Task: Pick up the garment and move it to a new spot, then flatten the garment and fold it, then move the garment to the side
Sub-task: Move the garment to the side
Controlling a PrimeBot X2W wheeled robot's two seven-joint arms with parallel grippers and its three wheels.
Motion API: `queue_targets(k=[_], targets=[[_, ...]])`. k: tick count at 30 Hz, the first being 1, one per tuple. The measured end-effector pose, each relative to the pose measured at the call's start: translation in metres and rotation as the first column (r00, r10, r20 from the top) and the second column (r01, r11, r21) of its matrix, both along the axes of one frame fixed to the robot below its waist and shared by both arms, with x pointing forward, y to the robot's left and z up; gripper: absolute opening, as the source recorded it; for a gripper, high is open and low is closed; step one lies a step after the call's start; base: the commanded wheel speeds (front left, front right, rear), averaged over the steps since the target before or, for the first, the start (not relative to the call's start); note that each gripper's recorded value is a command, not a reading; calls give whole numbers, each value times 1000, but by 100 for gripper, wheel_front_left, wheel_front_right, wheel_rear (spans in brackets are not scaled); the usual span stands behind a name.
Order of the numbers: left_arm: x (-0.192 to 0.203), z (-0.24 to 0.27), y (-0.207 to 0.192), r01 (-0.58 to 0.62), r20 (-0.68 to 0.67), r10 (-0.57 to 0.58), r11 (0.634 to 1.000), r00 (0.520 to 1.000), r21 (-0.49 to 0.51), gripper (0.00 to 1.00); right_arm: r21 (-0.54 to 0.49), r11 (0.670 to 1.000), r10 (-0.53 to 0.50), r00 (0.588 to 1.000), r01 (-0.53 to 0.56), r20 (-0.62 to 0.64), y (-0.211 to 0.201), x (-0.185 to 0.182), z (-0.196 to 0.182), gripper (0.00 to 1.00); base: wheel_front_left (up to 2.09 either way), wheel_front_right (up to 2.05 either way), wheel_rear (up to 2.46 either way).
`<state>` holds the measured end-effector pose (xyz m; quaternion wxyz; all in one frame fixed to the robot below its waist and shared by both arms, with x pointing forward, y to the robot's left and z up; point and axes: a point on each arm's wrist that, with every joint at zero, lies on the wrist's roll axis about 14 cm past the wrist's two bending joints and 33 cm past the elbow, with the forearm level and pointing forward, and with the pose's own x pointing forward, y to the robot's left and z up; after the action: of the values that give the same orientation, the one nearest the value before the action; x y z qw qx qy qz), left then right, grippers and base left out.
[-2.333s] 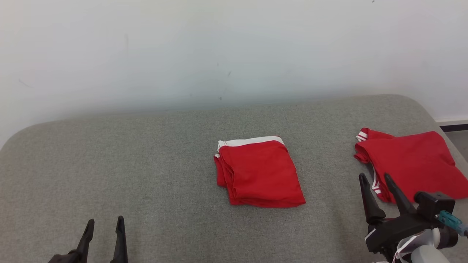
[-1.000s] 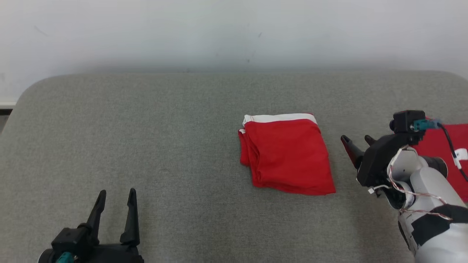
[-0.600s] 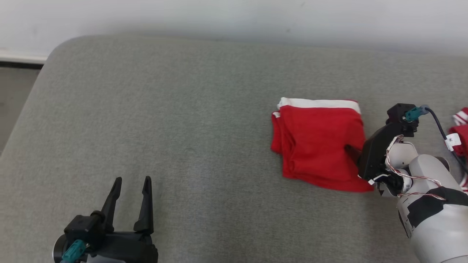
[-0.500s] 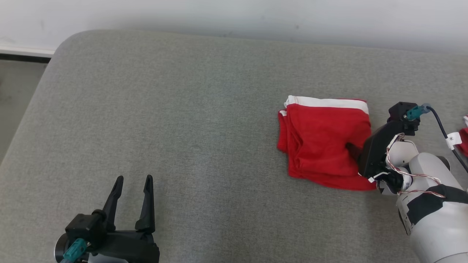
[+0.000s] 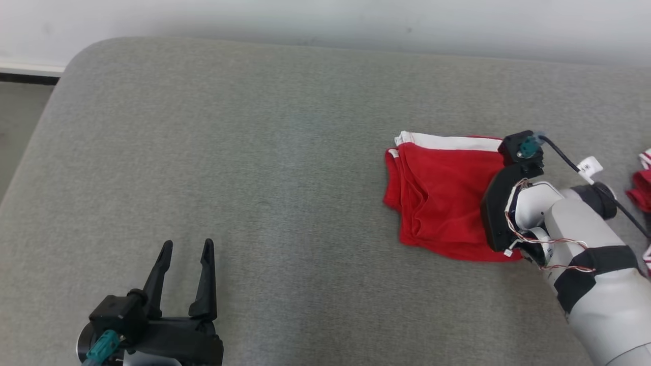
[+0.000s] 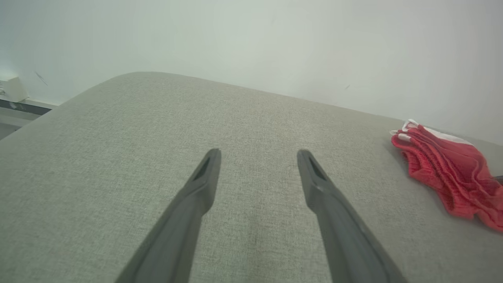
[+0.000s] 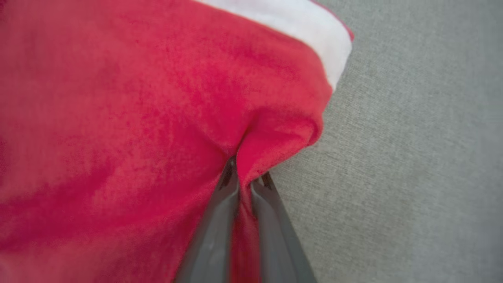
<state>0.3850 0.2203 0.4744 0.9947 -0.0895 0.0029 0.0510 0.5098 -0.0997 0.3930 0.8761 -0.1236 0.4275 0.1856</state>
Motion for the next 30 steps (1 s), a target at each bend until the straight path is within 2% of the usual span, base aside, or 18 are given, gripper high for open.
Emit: queue_targets(k=[8,14,18,20,24,27,30], targets=[[21,12,-31,88,52,-87,996,995,-19,100,-164,977,151,985,-136,82,-24,3,45,0,0,0,0],[44,21,-62,173,93,-169,984,981,-32,100,-247,956,190,974,-155,123,-67,-2,84,0,0,0,0],[59,20,-86,238,102,-233,971,967,-35,100,-298,945,176,976,-131,127,-104,-12,97,0,0,0,0],[67,21,-100,276,112,-270,960,956,-38,100,-299,949,141,982,-97,129,-123,-17,102,0,0,0,0],[79,17,-121,331,117,-325,943,939,-44,100,-359,932,96,985,-38,146,-166,-24,112,0,0,0,0],[87,11,-136,366,111,-359,929,927,-50,100,-433,901,63,989,1,132,-201,-32,110,0,0,0,0],[94,3,-146,390,103,-383,919,918,-63,100,-466,884,14,993,41,115,-230,-37,100,0,0,0,0]])
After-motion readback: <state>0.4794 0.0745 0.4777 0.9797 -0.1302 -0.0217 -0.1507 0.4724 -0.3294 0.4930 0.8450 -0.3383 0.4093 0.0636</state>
